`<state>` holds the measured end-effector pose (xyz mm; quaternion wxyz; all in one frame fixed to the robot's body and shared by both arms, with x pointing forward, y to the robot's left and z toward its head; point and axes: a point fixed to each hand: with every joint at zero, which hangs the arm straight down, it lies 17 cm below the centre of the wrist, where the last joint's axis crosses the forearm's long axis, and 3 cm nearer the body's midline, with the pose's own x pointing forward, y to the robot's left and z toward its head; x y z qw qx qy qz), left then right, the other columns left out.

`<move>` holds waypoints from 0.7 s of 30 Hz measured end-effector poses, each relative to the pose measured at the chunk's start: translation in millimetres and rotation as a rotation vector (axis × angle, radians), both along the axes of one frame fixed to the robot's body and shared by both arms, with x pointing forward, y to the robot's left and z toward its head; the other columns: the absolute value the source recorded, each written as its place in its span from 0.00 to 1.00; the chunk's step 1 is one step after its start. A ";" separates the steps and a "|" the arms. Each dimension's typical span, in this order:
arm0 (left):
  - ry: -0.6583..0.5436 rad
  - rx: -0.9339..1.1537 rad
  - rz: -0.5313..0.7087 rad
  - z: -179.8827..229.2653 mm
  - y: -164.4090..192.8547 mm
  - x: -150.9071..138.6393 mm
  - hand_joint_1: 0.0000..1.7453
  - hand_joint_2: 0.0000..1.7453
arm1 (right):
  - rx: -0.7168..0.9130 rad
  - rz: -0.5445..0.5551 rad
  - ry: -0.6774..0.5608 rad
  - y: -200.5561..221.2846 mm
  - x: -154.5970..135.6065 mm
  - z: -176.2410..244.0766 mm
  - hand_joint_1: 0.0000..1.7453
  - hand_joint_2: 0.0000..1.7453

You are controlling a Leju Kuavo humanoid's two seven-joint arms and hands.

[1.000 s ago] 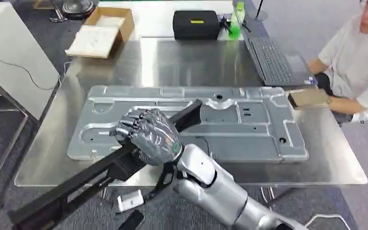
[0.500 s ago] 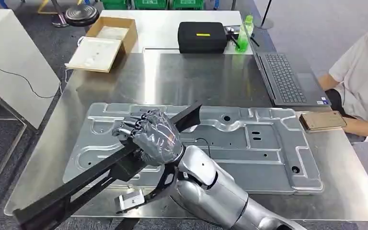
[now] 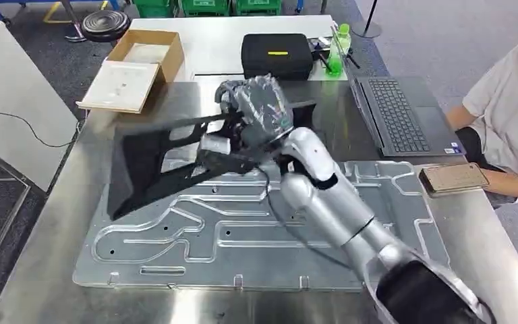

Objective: Take the parts from the cabinet and place them on the table.

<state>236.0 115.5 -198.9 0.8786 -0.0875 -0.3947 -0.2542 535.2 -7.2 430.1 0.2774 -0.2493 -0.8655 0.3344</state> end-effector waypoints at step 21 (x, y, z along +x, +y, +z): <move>-0.006 -0.015 -0.003 2.6 -5.8 0.4 0.00 1.00 | 0.005 -0.202 0.212 -100.1 92.4 -31.6 1.00 1.00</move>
